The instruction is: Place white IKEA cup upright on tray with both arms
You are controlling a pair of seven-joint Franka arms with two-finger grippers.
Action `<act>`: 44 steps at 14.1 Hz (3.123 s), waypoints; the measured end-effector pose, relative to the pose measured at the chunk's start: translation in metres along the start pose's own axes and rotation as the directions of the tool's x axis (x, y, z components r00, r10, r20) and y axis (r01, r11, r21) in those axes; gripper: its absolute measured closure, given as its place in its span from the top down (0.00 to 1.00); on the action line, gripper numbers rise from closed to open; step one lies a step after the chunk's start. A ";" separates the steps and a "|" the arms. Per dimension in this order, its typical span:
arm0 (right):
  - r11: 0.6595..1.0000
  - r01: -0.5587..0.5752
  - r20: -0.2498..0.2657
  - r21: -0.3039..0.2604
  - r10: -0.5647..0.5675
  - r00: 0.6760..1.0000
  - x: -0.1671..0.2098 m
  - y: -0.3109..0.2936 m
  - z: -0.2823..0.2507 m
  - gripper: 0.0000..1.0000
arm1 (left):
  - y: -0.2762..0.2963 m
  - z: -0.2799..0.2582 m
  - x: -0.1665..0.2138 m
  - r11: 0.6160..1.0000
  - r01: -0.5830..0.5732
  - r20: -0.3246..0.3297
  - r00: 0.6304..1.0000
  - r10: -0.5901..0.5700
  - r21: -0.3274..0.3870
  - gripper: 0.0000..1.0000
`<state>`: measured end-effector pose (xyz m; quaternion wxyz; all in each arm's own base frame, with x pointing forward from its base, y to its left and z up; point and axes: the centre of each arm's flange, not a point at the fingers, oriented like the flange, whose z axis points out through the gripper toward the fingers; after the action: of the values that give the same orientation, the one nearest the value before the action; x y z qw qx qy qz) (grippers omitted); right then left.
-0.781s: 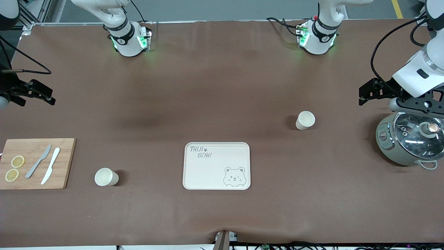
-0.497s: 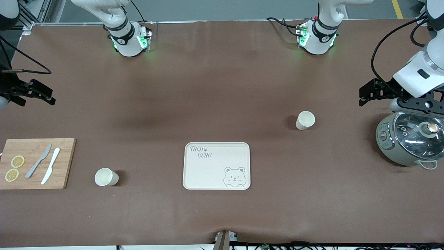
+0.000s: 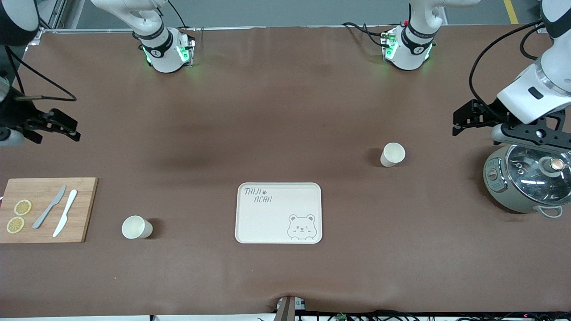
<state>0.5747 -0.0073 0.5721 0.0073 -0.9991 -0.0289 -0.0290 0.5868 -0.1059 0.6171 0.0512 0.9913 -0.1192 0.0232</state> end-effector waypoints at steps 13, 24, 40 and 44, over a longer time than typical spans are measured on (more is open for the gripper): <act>1.000 0.007 0.026 -0.018 -0.007 1.000 0.112 -0.037 0.190 1.00 | 0.096 0.139 0.073 0.999 0.050 0.074 0.996 -0.049 -0.013 1.00; 0.999 0.017 -0.070 -0.031 -0.019 0.997 0.136 -0.040 0.336 1.00 | 0.017 0.242 -0.064 0.999 -0.026 -0.041 0.999 0.028 0.031 1.00; 0.999 0.040 -0.114 -0.033 -0.044 0.993 0.154 -0.055 0.325 0.03 | -0.025 0.396 -0.140 0.993 -0.056 -0.217 0.973 0.077 0.104 1.00; 0.999 0.040 -0.121 -0.018 -0.042 0.992 0.162 -0.107 0.301 0.03 | -0.033 0.420 -0.146 0.991 -0.072 -0.210 0.973 0.095 0.114 1.00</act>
<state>0.7474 0.1142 0.2828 0.0005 -0.9947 -0.0484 -0.0903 0.4671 -0.0851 0.1883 0.0105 0.9783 -0.1532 0.1389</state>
